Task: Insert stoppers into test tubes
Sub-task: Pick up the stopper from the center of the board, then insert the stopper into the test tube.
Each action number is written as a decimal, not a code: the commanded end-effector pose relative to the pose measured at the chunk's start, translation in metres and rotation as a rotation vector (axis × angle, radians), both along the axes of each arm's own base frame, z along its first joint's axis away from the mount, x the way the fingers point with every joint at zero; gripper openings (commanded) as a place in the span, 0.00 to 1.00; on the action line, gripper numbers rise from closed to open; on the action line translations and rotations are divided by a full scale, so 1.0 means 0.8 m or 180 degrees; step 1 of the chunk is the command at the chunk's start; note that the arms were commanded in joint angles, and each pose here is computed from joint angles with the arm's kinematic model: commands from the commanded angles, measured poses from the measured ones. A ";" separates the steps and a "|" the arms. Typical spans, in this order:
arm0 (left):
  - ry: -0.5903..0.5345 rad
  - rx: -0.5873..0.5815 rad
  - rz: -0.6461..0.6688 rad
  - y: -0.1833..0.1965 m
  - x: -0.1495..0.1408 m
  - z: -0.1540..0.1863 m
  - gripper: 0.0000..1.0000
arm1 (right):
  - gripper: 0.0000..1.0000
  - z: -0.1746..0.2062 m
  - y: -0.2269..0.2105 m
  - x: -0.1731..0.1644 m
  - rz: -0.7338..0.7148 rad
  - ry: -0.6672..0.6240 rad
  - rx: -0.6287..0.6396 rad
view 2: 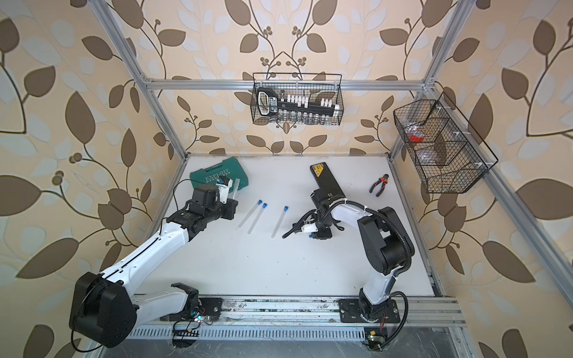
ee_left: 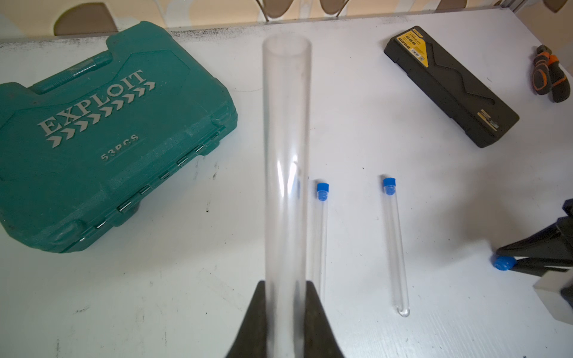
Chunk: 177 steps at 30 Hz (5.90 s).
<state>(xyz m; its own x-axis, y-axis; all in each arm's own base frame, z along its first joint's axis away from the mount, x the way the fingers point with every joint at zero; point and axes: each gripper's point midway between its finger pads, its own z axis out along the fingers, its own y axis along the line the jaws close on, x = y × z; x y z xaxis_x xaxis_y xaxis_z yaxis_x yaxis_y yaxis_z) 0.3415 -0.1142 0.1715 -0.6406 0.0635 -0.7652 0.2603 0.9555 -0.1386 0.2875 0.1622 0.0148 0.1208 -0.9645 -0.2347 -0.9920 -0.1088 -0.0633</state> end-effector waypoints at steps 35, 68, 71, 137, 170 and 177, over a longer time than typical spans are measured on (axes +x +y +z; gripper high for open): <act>-0.0378 0.0921 -0.2024 -0.093 -0.086 -0.017 0.00 | 0.15 0.078 0.019 -0.034 -0.0768 0.0049 0.0805; -0.1800 0.2645 -0.3606 -0.214 -0.109 -0.071 0.00 | 0.16 0.128 0.045 -0.092 -0.0843 -0.0008 0.1235; -0.1814 0.2633 -0.3663 -0.221 -0.114 -0.074 0.00 | 0.16 0.129 0.047 -0.091 -0.0834 -0.0023 0.1261; -0.1814 0.2352 -0.3661 -0.254 -0.129 -0.058 0.00 | 0.15 0.121 0.043 -0.092 -0.0861 0.0000 0.1141; -0.1911 0.3177 -0.4001 -0.266 -0.139 -0.089 0.00 | 0.05 0.165 0.085 -0.071 -0.1075 0.0463 0.1342; -0.2014 0.3156 -0.4035 -0.267 -0.144 -0.087 0.00 | 0.04 0.184 0.100 -0.067 -0.1034 0.0484 0.1571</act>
